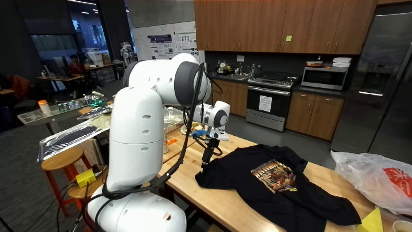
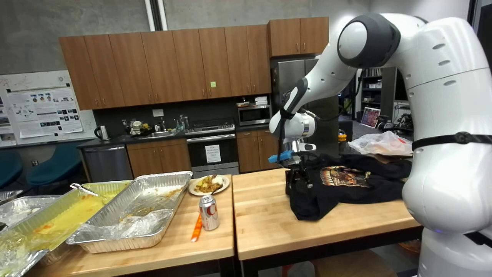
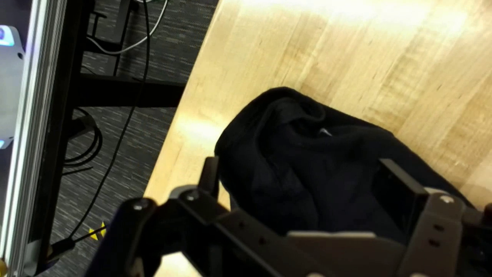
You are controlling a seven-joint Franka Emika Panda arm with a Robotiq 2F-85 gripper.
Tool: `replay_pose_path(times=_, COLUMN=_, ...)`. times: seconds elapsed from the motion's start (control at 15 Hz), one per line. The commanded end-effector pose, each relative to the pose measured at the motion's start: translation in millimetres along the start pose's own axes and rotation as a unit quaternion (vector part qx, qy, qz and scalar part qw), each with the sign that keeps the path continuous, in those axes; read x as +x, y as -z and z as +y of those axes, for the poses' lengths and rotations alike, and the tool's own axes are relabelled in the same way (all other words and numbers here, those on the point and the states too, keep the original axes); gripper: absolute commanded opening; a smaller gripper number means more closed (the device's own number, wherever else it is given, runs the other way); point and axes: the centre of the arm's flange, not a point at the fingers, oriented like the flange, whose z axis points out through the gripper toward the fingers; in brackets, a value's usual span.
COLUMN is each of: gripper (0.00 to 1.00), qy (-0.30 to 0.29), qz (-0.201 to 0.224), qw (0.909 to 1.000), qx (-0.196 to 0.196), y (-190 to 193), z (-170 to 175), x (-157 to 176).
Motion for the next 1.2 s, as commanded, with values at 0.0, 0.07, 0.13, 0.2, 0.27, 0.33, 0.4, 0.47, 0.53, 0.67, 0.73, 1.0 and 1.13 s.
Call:
replay_pose_path(times=0.0, gripper=1.00, qy=0.014, qz=0.029, qw=0.9995, qx=0.001, y=20.0, z=19.4, x=12.2)
replay_pose_path(times=0.07, gripper=1.00, qy=0.011, qz=0.033, qw=0.9993, qx=0.009, y=21.2, z=23.5, x=21.5)
replay_pose_path(times=0.13, gripper=1.00, qy=0.003, qz=0.038, qw=0.9992, qx=0.014, y=23.7, z=28.0, x=32.9)
replay_pose_path(times=0.2, gripper=1.00, qy=-0.007, qz=0.041, qw=0.9990, qx=0.019, y=24.8, z=30.8, x=43.1)
replay_pose_path(times=0.27, gripper=1.00, qy=-0.019, qz=0.041, qw=0.9987, qx=0.022, y=24.5, z=33.0, x=55.9)
replay_pose_path(times=0.33, gripper=1.00, qy=-0.031, qz=0.044, qw=0.9981, qx=0.029, y=24.6, z=34.9, x=68.6)
replay_pose_path(times=0.4, gripper=1.00, qy=-0.046, qz=0.046, qw=0.9973, qx=0.035, y=23.4, z=36.8, x=83.2)
replay_pose_path(times=0.47, gripper=1.00, qy=-0.054, qz=0.034, qw=0.9967, qx=0.050, y=22.2, z=38.5, x=95.2)
replay_pose_path(times=0.53, gripper=1.00, qy=-0.073, qz=0.028, qw=0.9951, qx=0.060, y=19.9, z=39.3, x=107.1)
replay_pose_path(times=0.67, gripper=1.00, qy=-0.113, qz=0.041, qw=0.9899, qx=0.075, y=13.4, z=43.8, x=133.9)
replay_pose_path(times=0.73, gripper=1.00, qy=-0.128, qz=0.041, qw=0.9876, qx=0.081, y=10.6, z=45.3, x=144.5)
replay_pose_path(times=1.0, gripper=1.00, qy=-0.185, qz=0.055, qw=0.9764, qx=0.097, y=-1.6, z=59.5, x=185.6)
replay_pose_path(times=1.13, gripper=1.00, qy=-0.218, qz=0.061, qw=0.9679, qx=0.109, y=-2.5, z=68.9, x=206.0)
